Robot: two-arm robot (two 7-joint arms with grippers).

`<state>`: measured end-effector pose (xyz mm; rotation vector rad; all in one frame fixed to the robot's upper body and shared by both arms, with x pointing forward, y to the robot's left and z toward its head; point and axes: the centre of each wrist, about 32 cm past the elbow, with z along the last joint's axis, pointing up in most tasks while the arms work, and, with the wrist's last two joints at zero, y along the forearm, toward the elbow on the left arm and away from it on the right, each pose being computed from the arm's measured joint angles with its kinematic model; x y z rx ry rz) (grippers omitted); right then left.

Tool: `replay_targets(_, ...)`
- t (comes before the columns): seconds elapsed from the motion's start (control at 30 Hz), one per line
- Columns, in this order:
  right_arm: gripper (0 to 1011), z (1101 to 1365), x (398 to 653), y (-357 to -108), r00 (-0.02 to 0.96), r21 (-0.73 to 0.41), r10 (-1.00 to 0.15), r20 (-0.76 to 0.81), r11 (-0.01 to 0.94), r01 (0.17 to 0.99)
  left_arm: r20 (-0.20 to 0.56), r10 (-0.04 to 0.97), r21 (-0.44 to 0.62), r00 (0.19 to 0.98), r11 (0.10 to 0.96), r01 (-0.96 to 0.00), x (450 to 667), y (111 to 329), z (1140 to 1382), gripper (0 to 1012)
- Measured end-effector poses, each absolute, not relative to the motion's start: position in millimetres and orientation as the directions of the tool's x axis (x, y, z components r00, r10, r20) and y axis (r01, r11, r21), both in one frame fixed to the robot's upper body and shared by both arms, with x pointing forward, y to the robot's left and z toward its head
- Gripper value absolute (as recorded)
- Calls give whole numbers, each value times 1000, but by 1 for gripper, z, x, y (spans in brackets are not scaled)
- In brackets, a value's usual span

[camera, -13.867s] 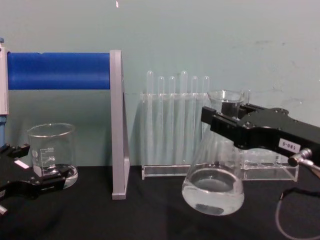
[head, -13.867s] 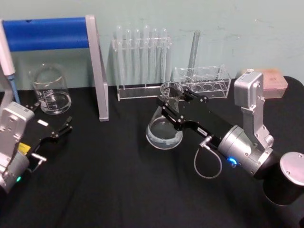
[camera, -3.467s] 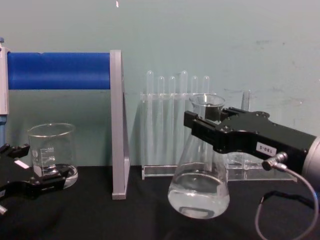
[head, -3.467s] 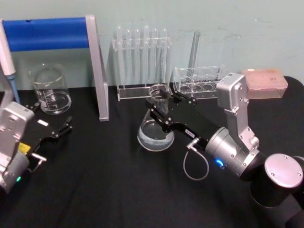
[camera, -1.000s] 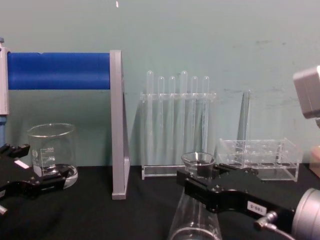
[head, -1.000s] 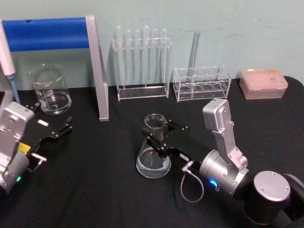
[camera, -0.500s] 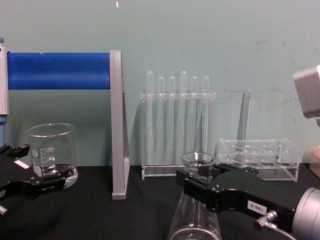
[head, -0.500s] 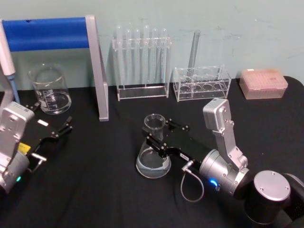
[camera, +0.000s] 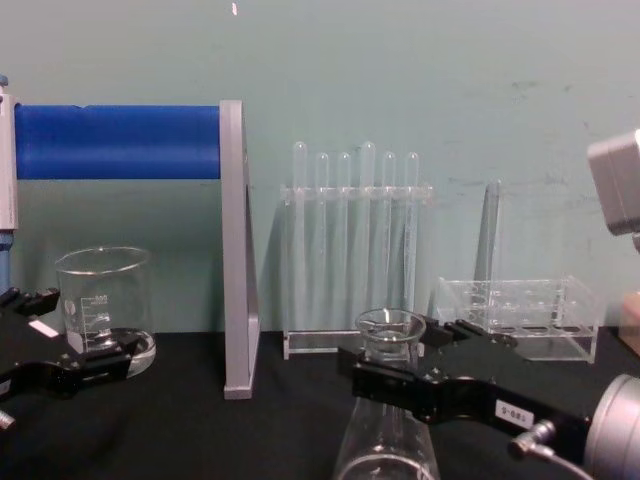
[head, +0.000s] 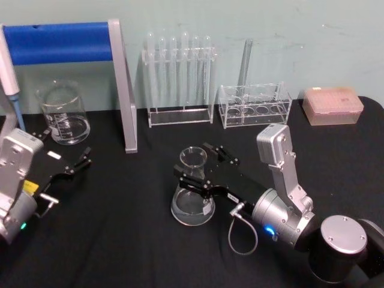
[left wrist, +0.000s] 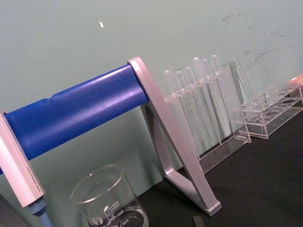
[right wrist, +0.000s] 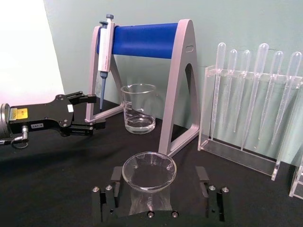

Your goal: Grasp the erlenmeyer flask with one hand, shake it three times, then place it back.

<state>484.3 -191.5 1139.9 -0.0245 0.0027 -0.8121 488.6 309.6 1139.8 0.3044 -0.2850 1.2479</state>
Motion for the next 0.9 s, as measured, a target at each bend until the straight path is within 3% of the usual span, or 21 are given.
replay_targets(0.1, 1003, 1140, 484, -192, 688, -23, -726, 7, 688, 726, 374, 880, 70, 292, 287, -955, 489, 310, 1140, 1001)
replay_targets(0.57, 1000, 1140, 484, -192, 688, -23, -726, 7, 688, 726, 374, 880, 70, 292, 287, -955, 489, 310, 1140, 1001)
replay_targets(0.9, 1000, 1139, 477, -216, 702, -47, -711, 24, 701, 712, 374, 880, 70, 292, 287, -955, 489, 310, 1140, 1001)
